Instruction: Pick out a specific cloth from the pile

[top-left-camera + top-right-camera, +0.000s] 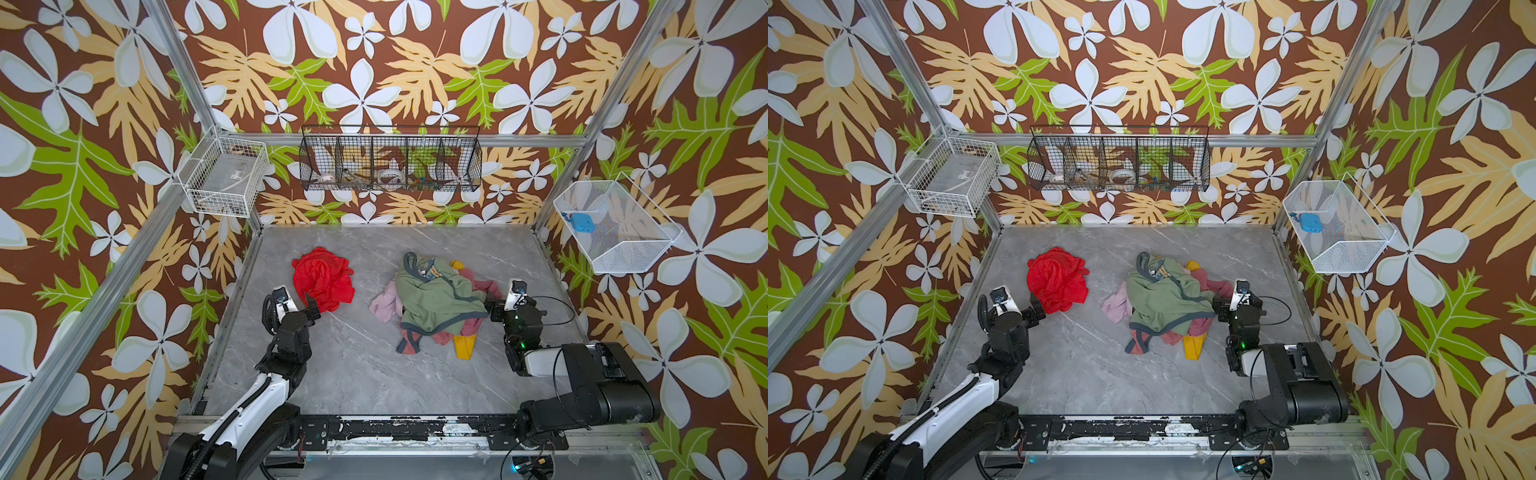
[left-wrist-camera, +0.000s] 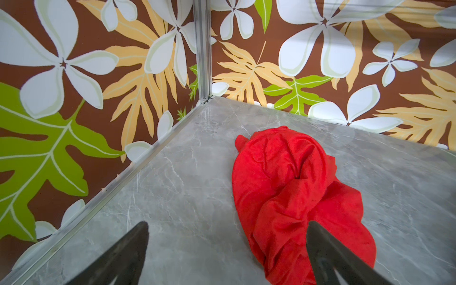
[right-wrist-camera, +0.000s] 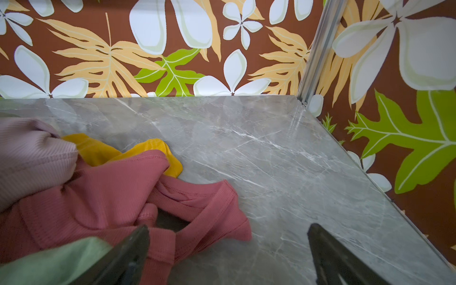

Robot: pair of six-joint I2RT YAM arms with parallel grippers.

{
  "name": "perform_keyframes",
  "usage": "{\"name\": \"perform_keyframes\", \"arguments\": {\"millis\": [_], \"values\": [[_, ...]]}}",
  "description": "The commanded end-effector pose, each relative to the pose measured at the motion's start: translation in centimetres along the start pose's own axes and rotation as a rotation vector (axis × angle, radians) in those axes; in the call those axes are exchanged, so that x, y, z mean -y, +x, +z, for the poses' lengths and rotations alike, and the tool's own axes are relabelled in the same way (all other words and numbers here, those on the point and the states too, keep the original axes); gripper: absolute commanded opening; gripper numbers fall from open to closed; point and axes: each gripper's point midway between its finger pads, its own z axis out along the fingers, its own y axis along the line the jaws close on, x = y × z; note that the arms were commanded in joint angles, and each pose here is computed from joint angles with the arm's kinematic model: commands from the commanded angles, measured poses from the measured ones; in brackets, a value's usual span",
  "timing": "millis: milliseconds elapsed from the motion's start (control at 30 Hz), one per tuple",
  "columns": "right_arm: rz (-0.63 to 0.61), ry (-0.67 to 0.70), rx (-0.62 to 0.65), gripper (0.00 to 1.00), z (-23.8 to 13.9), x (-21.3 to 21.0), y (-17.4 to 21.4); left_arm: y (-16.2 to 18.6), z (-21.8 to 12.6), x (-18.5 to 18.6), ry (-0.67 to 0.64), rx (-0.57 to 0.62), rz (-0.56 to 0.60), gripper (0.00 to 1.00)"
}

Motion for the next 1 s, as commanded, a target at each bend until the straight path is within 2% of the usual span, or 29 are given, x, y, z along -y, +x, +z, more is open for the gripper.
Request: {"name": "perform_keyframes", "arguments": {"millis": [0,167,333,500,567,633,733,800,967], "values": [[-0.008,0.007,0.017,1.00,0.1,0.1,-0.5,-2.2,0.1,-0.3,-0.022,0.122,-0.014,1.00],[-0.008,0.006,0.017,1.00,0.0,0.1,-0.5,-1.0,1.2,-0.2,0.010,0.137,-0.033,1.00],[-0.008,0.007,0.017,1.00,0.1,0.1,-0.5,-1.5,1.9,0.8,0.050,0.161,-0.045,1.00],[-0.008,0.005,0.016,1.00,0.1,0.0,-0.4,-0.6,1.4,1.9,0.147,0.211,-0.056,1.00],[-0.008,0.006,0.016,1.00,0.1,0.1,-0.4,-0.7,1.2,1.7,0.142,0.244,-0.050,1.00],[-0.008,0.005,0.015,1.00,0.1,0.0,-0.4,0.0,1.6,1.9,0.145,0.190,-0.049,1.00],[-0.008,0.006,0.016,1.00,0.1,0.1,-0.5,-0.4,1.6,2.2,0.158,0.216,-0.037,1.00],[-0.008,0.007,0.016,1.00,0.1,0.1,-0.5,0.1,2.4,2.6,0.157,0.165,-0.028,1.00],[-0.008,0.005,0.016,1.00,0.1,0.1,-0.5,0.1,3.3,2.6,0.193,0.143,-0.053,1.00]]}}
